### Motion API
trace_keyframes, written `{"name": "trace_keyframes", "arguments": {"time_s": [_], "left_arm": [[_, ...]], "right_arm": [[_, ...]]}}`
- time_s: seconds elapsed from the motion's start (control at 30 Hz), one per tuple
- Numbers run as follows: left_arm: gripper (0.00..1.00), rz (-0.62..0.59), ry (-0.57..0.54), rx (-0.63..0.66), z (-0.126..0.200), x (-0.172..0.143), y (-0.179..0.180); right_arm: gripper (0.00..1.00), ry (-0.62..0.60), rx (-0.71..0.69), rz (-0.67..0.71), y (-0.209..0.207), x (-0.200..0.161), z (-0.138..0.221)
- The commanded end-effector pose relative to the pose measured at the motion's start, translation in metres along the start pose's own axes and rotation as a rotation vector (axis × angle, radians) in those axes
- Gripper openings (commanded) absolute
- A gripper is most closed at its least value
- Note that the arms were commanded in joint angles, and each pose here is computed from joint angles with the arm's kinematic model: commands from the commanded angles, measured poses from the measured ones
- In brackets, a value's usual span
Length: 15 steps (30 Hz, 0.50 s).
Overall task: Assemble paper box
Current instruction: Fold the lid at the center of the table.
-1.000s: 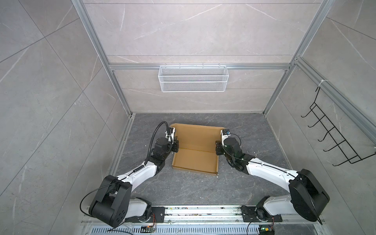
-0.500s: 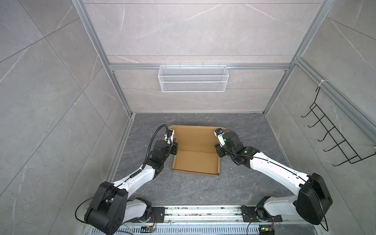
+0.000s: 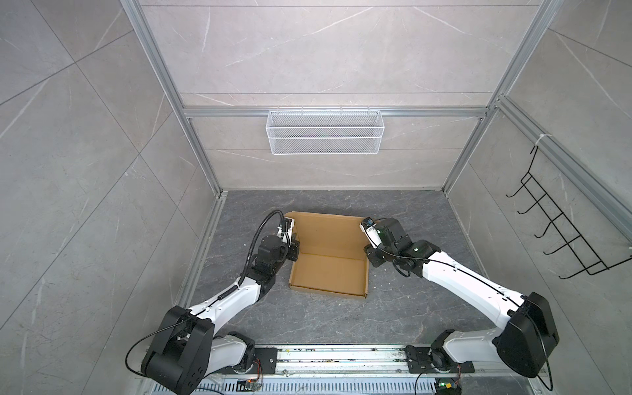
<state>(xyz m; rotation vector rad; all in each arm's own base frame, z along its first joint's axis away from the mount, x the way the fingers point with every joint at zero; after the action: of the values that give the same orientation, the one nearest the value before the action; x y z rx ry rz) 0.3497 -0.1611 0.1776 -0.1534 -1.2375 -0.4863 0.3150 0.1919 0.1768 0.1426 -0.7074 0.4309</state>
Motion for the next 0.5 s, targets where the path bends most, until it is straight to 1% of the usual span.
{"name": "trace_keyframes", "arguments": {"time_s": [0.0, 0.07, 0.23, 0.33, 0.47], "left_arm": [[0.01, -0.027, -0.034, -0.015, 0.003, 0.009, -0.004], [0.01, -0.026, -0.031, -0.018, 0.002, 0.009, -0.004], [0.01, -0.022, -0.03, -0.016, 0.003, 0.008, -0.004], [0.01, -0.02, -0.026, -0.01, 0.004, 0.008, -0.003], [0.01, -0.006, -0.031, -0.009, 0.007, 0.01, -0.003]], "right_arm": [[0.43, -0.011, 0.032, -0.024, 0.0, 0.011, 0.012], [0.41, -0.02, 0.043, -0.029, 0.001, 0.016, 0.013], [0.27, -0.01, 0.053, -0.045, 0.003, 0.018, 0.011], [0.21, 0.004, 0.034, -0.06, 0.0, 0.014, 0.012], [0.15, 0.008, 0.017, -0.137, -0.002, 0.007, 0.009]]}}
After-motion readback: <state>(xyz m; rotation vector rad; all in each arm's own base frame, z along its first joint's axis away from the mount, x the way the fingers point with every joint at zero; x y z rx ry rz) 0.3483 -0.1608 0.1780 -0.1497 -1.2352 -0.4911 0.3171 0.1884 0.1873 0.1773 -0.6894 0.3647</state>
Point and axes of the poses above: each gripper's point midway between its finger pads, its own z axis back along the fingers, its own y axis along the line the jaws close on, x = y × z, the point moved 1 cm from there along z, back along the fingers, and after that the axes turned 9 degrees about -z, right-handed, at the moved point
